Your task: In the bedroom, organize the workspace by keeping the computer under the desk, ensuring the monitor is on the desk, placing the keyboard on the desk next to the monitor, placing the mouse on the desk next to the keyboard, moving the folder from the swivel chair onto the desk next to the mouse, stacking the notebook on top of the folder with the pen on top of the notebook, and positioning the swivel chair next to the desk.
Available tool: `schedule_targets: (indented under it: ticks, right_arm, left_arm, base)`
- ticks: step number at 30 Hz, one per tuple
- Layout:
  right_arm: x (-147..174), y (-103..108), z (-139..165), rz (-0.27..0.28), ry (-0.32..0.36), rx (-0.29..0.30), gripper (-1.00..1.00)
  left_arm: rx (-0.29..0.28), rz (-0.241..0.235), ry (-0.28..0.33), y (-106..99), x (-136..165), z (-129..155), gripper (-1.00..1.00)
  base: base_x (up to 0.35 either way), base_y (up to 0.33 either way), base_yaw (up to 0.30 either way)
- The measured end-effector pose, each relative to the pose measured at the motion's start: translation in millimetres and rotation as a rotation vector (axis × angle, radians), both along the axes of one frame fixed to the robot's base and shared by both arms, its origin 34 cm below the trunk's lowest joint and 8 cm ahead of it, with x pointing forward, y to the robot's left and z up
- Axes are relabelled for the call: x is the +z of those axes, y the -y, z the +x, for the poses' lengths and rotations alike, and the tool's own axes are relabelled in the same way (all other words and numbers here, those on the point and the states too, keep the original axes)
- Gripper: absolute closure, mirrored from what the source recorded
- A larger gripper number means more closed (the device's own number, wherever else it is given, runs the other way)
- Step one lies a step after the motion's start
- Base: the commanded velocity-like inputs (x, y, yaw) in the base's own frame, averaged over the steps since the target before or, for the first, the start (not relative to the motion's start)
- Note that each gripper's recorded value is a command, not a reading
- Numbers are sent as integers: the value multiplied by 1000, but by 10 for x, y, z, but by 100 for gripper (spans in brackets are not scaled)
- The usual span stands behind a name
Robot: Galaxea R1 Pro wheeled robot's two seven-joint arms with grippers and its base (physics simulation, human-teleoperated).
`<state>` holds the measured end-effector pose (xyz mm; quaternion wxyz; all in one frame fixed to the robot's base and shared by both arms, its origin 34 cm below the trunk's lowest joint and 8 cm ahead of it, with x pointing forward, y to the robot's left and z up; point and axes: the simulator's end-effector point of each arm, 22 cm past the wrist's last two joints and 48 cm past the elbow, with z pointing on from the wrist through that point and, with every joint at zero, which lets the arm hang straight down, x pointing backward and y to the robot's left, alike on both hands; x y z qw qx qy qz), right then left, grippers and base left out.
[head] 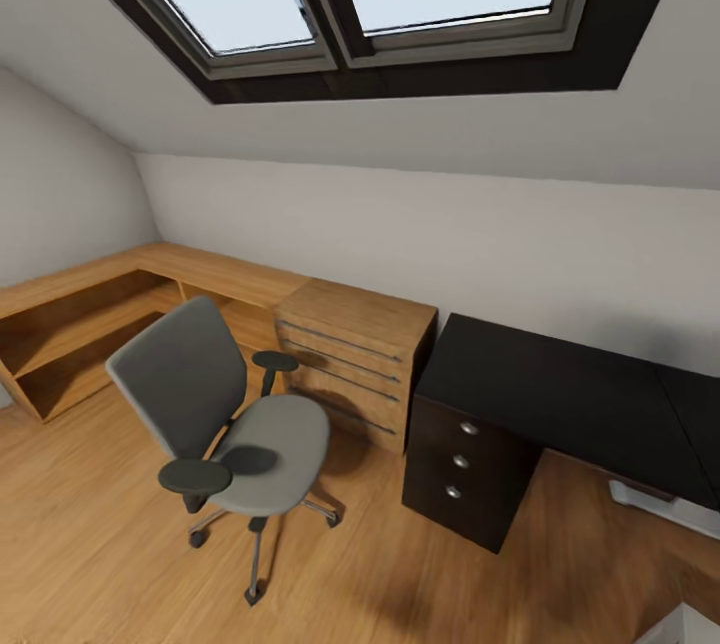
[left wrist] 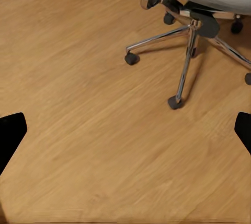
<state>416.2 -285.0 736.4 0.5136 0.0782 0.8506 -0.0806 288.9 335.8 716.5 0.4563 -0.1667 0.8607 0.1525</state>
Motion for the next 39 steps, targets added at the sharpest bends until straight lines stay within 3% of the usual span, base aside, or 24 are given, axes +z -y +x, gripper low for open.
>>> schedule_targets:
  ticks: [15,27,39]
  right_arm:
    - [144,37,72,-1,64,-26,-100]
    - [193,-104,116,20,81,-22,-100]
    - [164,-150,138,25,57,-3,-100]
  left_arm:
    - [17,-8,12,49,17,6,-100]
    - [19,-9,30,45,49,55,-100]
    - [19,-10,47,50,79,106,-100]
  base:
    - [0,0,198]
    - [-4,0,45]
    - [-257,0,59]
